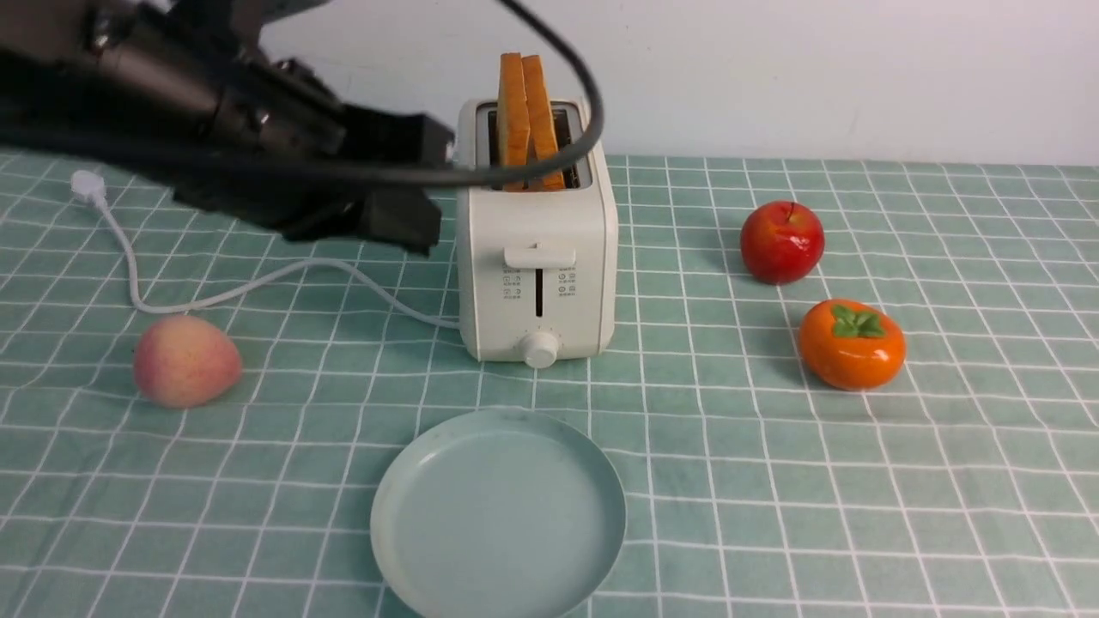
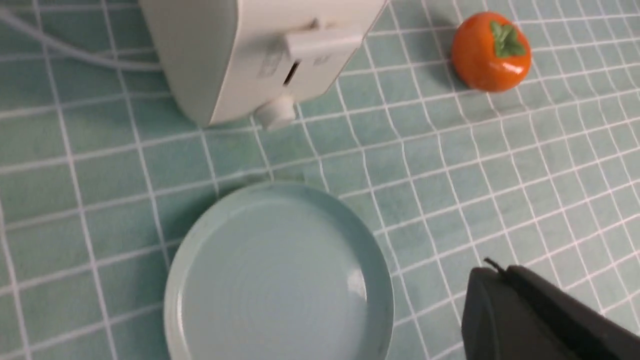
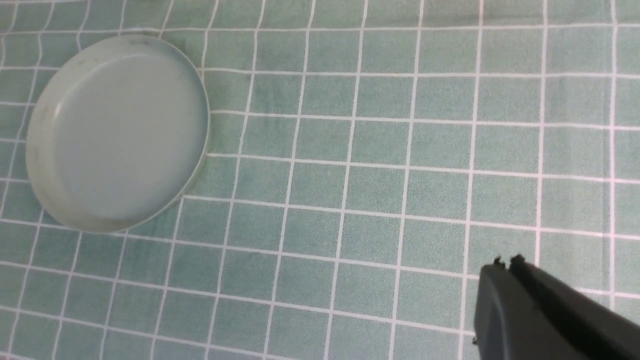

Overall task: Take toasted bread from bread machine on blue coffee table place on plate.
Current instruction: 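Reach for a toast slice standing in the toaster with the left gripper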

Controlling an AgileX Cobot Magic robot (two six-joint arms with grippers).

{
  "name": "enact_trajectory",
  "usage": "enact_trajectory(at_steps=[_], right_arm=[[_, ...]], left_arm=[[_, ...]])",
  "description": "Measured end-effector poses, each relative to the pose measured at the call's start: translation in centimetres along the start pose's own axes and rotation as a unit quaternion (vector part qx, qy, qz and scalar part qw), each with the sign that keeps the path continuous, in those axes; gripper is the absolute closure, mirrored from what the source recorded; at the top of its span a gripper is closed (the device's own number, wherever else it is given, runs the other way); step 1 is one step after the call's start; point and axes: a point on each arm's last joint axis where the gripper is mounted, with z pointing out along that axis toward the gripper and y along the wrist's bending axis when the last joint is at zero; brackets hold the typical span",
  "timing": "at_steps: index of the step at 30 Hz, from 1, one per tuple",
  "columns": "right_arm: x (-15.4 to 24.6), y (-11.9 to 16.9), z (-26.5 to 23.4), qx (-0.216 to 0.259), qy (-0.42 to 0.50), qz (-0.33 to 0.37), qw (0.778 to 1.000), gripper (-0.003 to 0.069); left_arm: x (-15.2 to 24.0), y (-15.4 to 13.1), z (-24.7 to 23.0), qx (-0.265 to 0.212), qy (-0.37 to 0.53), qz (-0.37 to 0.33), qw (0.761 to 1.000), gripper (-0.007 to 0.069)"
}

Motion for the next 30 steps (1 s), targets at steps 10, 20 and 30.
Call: enact_trajectory(at_steps=[10, 20, 30], right_arm=[[0.3, 0.0, 0.0, -0.002, 0.015, 0.000, 1.000, 0.0658], [0.5, 0.1, 0.0, -0.003, 0.029, 0.000, 1.000, 0.0656], [0.7, 0.1, 0.0, -0.006, 0.039, 0.001, 0.999, 0.0655]], left_arm=[[-7.1, 1.8, 8.9, -0.052, -0.045, 0.043, 0.997, 0.0540], [-8.4, 4.0, 15.4, -0.048, -0.119, 0.024, 0.991, 0.0190], [-8.3, 5.1, 16.9, -0.086, -0.123, 0.074, 0.986, 0.0197]])
